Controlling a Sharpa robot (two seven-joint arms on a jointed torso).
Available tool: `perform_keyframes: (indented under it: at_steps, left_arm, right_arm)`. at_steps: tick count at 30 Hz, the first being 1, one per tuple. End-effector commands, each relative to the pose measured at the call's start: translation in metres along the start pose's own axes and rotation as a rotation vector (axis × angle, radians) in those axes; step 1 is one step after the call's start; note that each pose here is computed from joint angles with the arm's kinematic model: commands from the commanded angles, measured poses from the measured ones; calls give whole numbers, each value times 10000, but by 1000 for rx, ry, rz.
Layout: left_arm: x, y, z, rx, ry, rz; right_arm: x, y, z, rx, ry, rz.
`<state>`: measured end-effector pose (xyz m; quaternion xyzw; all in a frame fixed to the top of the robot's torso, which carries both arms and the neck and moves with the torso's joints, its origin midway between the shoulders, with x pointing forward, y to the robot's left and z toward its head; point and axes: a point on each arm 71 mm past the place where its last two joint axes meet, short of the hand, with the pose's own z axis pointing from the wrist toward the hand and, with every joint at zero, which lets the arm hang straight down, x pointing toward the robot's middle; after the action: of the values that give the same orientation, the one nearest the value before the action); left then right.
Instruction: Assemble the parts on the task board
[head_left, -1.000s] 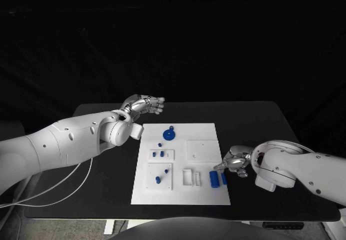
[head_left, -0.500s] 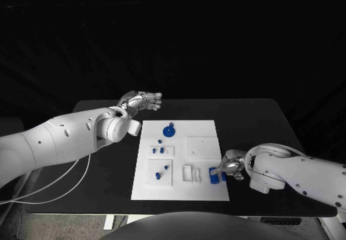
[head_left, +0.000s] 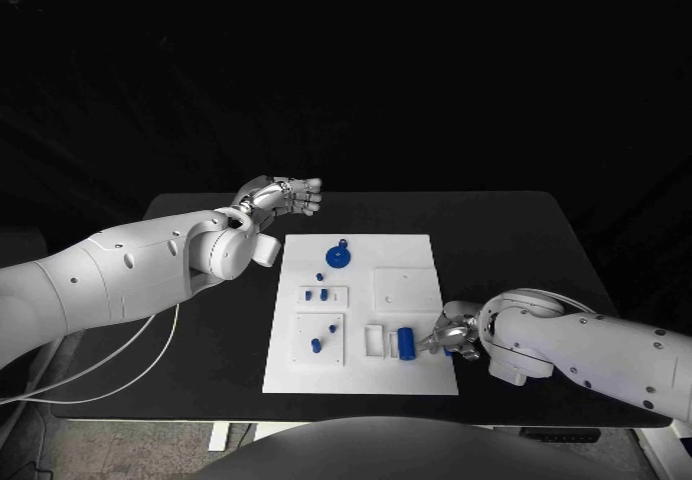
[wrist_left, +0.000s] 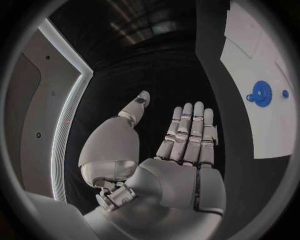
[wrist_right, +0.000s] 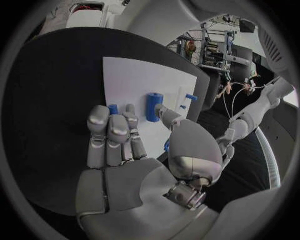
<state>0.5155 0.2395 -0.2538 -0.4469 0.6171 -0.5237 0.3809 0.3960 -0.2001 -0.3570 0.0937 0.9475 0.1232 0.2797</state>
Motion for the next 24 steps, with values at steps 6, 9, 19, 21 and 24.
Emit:
perform_keyframes:
  at_steps: [6, 9, 19, 21, 24]
  left_arm:
    - [46, -17, -2, 17, 40, -22]
    - [42, -17, -2, 17, 39, -22]
    - [43, -14, -2, 15, 43, -23]
    - [46, -14, 0, 14, 43, -23]
    - [51, -14, 1, 15, 44, -23]
  right_arm:
    - [61, 140, 47, -53, -41, -10]
    - [68, 173, 39, -66, -48, -5]
    - [69, 257, 71, -87, -59, -15]
    - [75, 286, 80, -94, -60, -16]
    - [84, 325, 101, -98, -59, -19]
